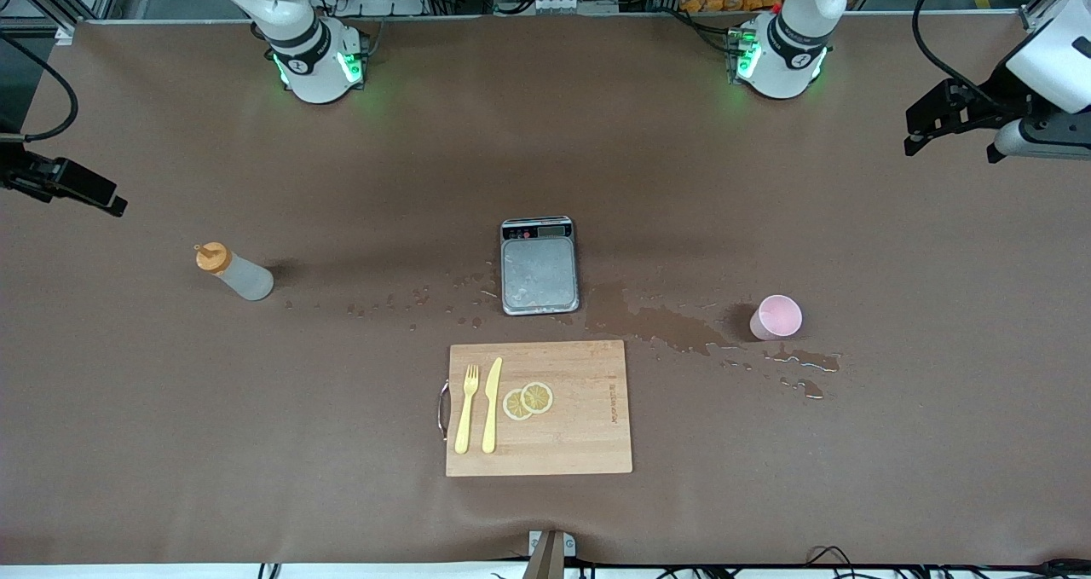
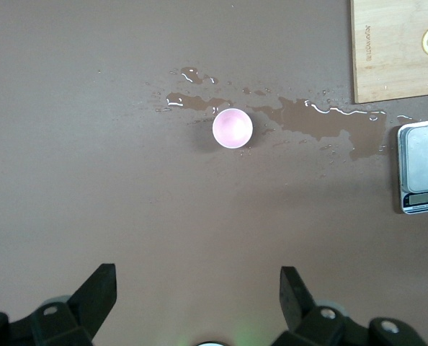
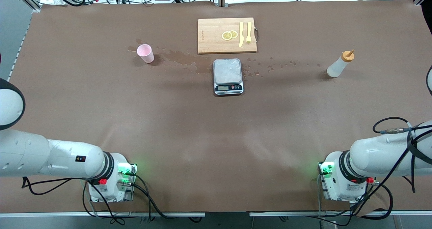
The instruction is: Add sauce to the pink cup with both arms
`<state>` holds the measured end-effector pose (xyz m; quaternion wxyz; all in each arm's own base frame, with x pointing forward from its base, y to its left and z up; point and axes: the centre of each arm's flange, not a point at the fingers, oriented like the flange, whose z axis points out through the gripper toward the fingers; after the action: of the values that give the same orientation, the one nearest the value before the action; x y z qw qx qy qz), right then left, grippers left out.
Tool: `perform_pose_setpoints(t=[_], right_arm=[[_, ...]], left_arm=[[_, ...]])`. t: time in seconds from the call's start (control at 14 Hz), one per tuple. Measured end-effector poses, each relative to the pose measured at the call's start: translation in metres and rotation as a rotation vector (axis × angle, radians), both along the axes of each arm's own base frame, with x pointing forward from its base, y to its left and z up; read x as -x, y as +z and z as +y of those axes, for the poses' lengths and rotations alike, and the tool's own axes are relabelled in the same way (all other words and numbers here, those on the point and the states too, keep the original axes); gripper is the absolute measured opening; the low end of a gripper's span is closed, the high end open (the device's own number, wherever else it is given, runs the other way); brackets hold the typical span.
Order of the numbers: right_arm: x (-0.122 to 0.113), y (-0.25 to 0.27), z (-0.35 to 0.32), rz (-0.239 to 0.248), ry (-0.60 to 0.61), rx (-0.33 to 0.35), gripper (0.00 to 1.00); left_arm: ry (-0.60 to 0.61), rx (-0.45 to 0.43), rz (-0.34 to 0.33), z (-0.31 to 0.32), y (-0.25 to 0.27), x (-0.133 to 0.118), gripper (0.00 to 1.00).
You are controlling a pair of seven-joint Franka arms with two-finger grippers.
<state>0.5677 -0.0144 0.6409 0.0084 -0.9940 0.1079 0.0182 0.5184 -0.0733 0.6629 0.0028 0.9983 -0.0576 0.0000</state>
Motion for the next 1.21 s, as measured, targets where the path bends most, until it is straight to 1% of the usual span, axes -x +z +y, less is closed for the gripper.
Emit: perform_pose_setpoints(t=[0.43,0.64,1.07,1.21], right_arm=[[0.0,0.001,0.002,-0.003,0.005,0.0,1.0],[0.0,-0.002,-0.001,0.002,-0.001,0.001,1.0],[-0.009,-0.035,-0.037,0.067,-0.062,-0.003,1.0],[-0.006,-0.04,-0.047,0.096,-0.081,-0.006,1.0]], left_arm=[[-0.004,-0.001,0.004,0.001,-0.001,-0.001,1.0],[-0.004,-0.001,0.007,0.0,-0.003,-0.001,1.0],[-0.003,-0.002,0.009,0.001,-0.004,-0.002,1.0],[-0.002,-0.002,0.01,0.001,-0.004,-0.003,1.0]])
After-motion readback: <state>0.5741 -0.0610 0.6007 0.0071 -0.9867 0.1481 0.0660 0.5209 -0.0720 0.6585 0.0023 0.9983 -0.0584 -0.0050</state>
